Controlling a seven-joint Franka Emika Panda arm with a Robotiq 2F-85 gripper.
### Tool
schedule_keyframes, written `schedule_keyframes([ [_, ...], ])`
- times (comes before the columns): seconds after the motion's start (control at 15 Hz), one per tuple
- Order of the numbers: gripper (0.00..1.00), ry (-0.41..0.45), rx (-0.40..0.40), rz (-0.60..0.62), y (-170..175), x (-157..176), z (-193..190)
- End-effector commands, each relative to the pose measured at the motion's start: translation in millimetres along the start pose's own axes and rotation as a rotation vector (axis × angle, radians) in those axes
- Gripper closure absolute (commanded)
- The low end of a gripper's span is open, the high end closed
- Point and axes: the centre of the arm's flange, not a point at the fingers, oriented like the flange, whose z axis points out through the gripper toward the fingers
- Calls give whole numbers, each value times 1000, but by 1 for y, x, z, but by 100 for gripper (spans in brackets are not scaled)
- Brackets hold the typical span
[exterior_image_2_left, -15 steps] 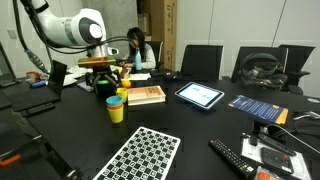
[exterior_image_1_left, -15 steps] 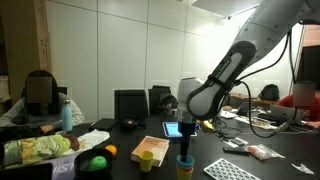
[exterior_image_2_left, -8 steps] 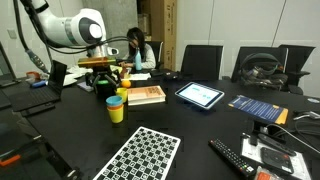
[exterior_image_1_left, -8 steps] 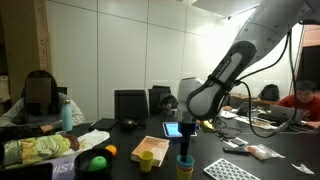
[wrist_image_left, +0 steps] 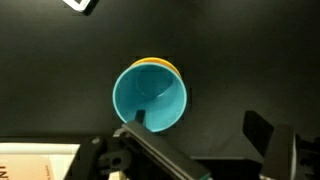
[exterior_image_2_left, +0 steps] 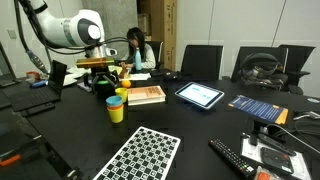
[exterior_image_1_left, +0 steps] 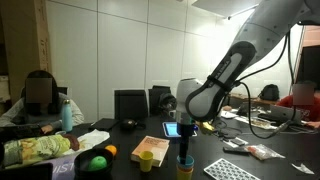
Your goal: Stack the cups together
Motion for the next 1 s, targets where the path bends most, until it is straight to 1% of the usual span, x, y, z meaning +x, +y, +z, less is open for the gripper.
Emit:
schedule_keyframes([
  [0.0,0,21,6,-52,-17,20,2],
  [0.33,0,17,7,-123,-42,47,8],
  [0.73,0,51,-21,-194,-53,82,2],
  [0.93,0,72,-21,-221,-59,102,-1],
])
